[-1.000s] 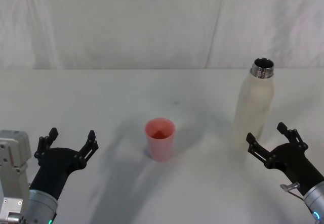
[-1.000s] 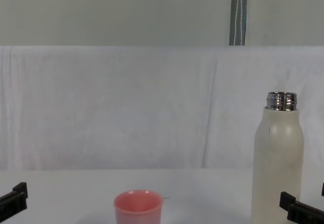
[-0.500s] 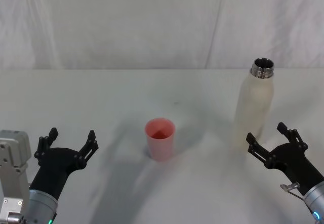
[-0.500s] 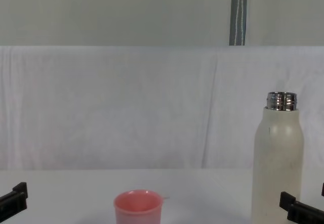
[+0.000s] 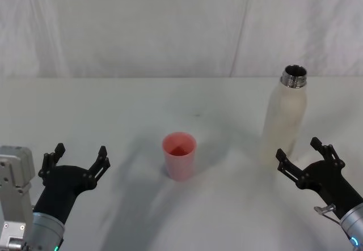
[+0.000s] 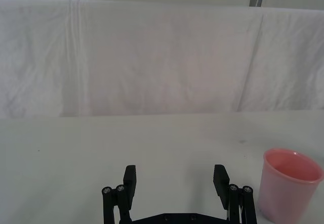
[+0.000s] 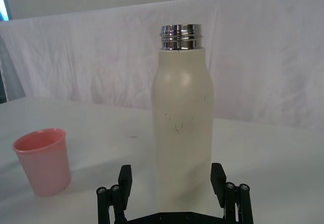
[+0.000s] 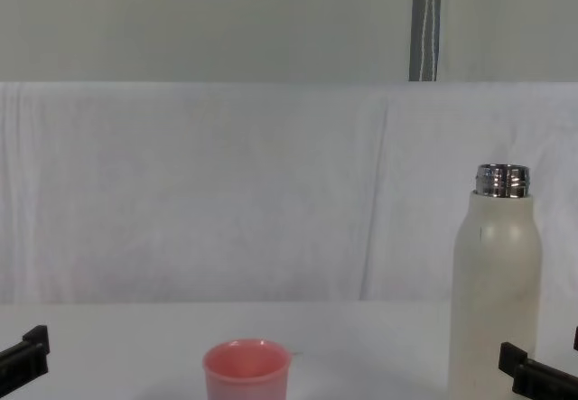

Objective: Grasp the thermos with one hand and pour water into the cup lid.

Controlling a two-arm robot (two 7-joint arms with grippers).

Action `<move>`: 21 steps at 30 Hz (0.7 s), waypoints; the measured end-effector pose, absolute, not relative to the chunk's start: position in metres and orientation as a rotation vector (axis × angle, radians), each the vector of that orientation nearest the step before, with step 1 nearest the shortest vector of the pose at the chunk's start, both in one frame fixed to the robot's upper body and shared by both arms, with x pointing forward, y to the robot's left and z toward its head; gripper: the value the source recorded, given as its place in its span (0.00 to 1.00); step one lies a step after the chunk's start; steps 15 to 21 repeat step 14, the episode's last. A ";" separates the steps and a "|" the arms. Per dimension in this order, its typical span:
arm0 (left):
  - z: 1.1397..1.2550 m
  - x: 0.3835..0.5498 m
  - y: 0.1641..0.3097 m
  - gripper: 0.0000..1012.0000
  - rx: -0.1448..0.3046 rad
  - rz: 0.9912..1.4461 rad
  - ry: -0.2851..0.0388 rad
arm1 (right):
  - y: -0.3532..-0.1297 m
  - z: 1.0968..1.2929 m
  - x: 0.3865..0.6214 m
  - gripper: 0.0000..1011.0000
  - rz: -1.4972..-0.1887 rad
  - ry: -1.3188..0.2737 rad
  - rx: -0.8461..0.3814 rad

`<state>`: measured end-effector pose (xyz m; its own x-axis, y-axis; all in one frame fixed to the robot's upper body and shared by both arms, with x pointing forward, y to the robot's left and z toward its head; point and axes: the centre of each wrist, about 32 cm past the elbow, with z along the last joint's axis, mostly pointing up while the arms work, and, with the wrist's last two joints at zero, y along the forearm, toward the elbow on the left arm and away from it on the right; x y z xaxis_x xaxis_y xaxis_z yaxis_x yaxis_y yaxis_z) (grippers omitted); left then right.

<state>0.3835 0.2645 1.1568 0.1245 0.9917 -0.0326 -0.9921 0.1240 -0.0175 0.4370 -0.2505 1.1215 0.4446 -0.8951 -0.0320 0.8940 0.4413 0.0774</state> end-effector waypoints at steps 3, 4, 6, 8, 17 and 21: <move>1.157 0.384 0.265 0.99 -0.038 1.446 0.014 | -0.251 1.122 0.437 0.99 -1.110 -0.014 0.087; 1.157 0.384 0.265 0.99 -0.038 1.446 0.014 | -0.251 1.122 0.437 0.99 -1.110 -0.014 0.087; 1.157 0.384 0.265 0.99 -0.038 1.446 0.014 | -0.251 1.122 0.437 0.99 -1.110 -0.014 0.087; 1.157 0.384 0.265 0.99 -0.038 1.446 0.014 | -0.250 1.122 0.437 0.99 -1.110 -0.014 0.087; 1.157 0.384 0.265 0.99 -0.038 1.446 0.014 | -0.250 1.122 0.437 0.99 -1.110 -0.014 0.087; 1.157 0.384 0.265 0.99 -0.038 1.446 0.014 | -0.250 1.122 0.437 0.99 -1.110 -0.014 0.087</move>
